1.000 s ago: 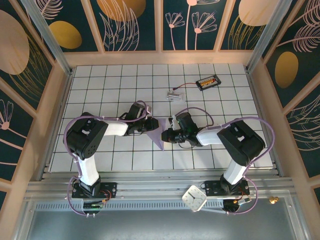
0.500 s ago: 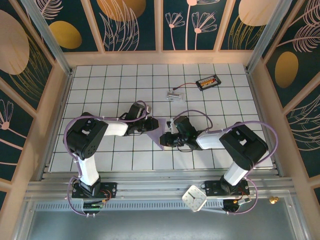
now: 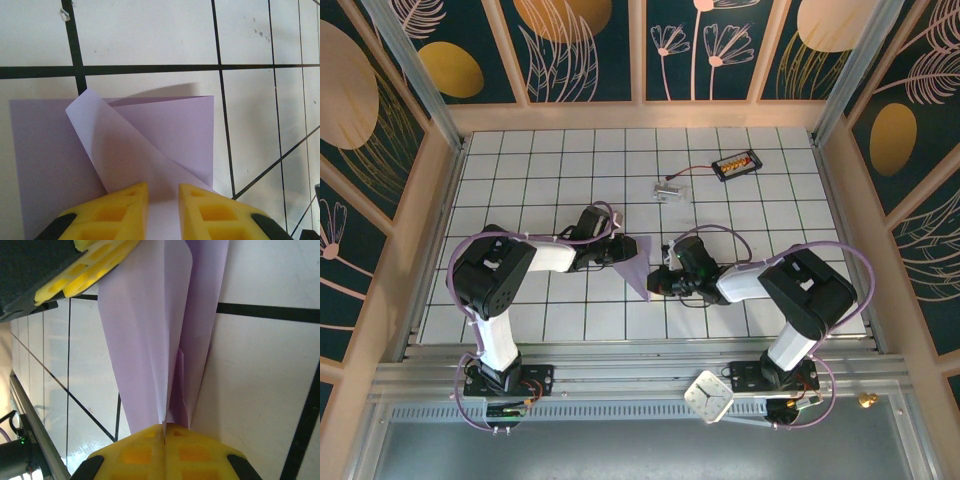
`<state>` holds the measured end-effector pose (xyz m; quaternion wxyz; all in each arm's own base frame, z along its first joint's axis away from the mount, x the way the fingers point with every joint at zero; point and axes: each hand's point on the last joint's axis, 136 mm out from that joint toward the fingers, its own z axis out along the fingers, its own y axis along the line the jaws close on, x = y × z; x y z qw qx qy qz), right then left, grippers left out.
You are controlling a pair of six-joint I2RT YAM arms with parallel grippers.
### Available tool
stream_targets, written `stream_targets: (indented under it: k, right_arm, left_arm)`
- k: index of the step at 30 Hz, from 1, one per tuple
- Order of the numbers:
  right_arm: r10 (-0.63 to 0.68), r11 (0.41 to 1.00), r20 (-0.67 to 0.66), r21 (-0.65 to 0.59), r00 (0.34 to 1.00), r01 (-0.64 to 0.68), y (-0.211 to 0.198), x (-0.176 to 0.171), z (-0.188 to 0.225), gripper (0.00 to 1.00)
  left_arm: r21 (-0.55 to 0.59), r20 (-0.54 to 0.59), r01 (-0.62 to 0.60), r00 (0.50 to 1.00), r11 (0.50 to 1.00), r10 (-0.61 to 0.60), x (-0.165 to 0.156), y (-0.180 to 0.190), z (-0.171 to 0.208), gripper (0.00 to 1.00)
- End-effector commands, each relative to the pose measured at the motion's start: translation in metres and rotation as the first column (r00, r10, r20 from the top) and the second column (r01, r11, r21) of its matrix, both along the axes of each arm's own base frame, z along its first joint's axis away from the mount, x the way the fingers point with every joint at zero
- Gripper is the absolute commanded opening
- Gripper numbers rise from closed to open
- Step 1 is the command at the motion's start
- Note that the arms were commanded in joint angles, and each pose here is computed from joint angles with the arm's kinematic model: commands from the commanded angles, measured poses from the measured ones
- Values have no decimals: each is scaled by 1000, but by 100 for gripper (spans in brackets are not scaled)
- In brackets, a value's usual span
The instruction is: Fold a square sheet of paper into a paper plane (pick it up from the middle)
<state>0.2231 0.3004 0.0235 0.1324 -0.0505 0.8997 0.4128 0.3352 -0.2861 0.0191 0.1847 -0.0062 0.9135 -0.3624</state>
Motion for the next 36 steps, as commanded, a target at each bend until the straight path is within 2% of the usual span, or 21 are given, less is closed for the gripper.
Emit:
stream_targets:
  k: [1, 8, 21, 30, 36]
  right_arm:
    - [-17, 1000, -64, 10, 998, 17, -5, -9, -9, 6]
    - [5, 1000, -80, 18, 997, -3, -2, -15, -13, 8]
    - [34, 998, -60, 59, 998, -30, 4, -19, 6, 14]
    - [37, 999, -69, 23, 997, -35, 3, -24, -4, 12]
    - [45, 999, -72, 27, 996, -43, 4, -26, -7, 7]
  left_arm:
    - [186, -126, -40, 990, 982, 64, -27, 38, -52, 24]
    - [186, -124, -39, 990, 982, 63, -26, 38, -52, 24]
    - [188, -124, -38, 990, 981, 62, -26, 38, -53, 24]
    - [189, -120, -37, 991, 981, 61, -26, 38, -51, 24]
    - [190, -118, -39, 991, 981, 62, -25, 38, -51, 24]
